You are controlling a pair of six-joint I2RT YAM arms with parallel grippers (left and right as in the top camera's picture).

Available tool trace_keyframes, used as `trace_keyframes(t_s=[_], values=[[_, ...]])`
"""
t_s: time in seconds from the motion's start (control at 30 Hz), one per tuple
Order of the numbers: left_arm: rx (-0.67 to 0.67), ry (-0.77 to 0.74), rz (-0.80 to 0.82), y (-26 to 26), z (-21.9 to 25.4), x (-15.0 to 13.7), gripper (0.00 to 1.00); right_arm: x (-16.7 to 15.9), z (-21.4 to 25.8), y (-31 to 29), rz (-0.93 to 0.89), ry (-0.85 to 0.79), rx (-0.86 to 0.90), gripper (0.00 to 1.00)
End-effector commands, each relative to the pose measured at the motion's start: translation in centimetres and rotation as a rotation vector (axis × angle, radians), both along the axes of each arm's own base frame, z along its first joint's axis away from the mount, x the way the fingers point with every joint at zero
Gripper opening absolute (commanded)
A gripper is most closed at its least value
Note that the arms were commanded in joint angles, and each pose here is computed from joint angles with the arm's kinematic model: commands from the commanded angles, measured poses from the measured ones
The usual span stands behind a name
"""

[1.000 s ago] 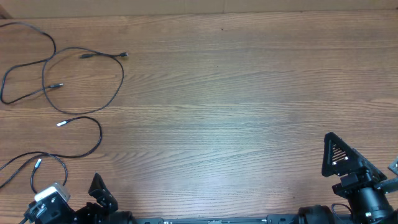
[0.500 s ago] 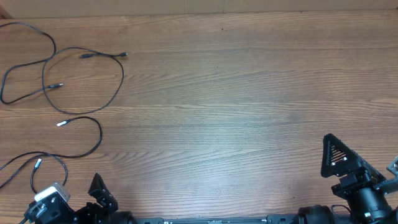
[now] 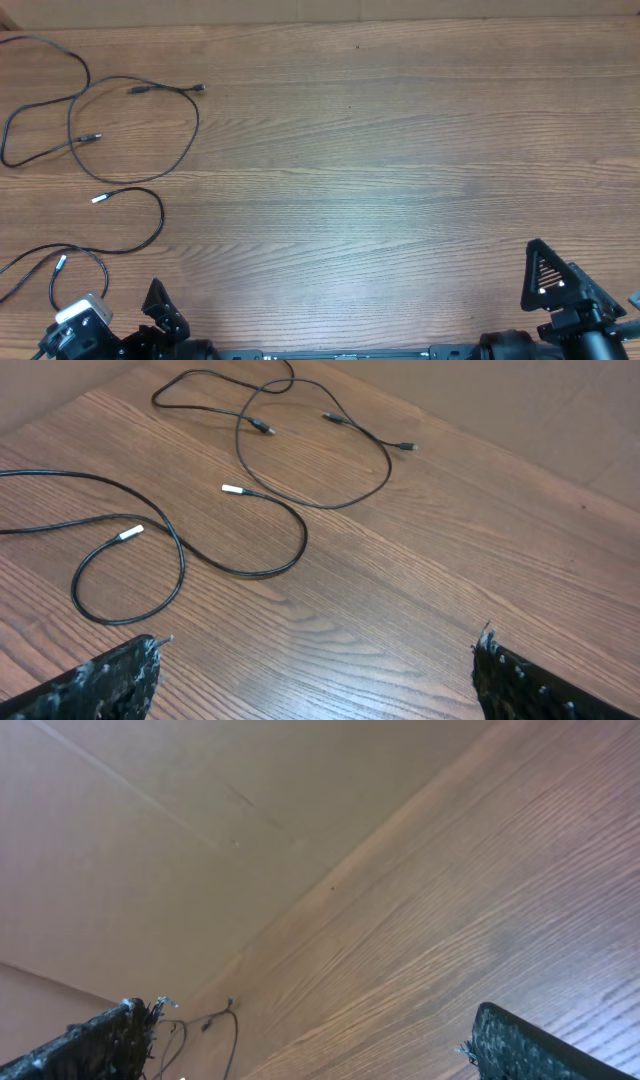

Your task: Untangle cables

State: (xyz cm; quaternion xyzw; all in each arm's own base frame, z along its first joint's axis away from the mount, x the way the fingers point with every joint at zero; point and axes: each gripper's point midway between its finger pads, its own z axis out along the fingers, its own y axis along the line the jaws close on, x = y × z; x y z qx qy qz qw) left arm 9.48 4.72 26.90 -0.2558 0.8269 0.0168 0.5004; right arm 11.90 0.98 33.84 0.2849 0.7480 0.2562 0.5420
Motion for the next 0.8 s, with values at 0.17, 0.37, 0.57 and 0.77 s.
trace_keyframes(t_s=[0.17, 0.37, 0.57, 0.77], values=[[-0.005, -0.015, 0.025, 0.3, 0.1, -0.2, 1.0, -2.3, -0.4, -1.7, -0.101, -0.051, -0.029, 1.0], [-0.005, -0.015, 0.025, 0.3, 0.1, -0.2, 0.99, -2.7, 0.6, -2.1, -0.121, -0.153, -0.109, 1.0], [-0.005, -0.015, 0.025, 0.3, 0.1, -0.2, 1.0, -0.9, 0.4, -1.9, -0.112, -0.249, -0.141, 1.0], [-0.005, -0.015, 0.025, 0.3, 0.1, -0.2, 1.0, 2.3, -1.4, -0.9, -0.051, -0.29, -0.129, 1.0]])
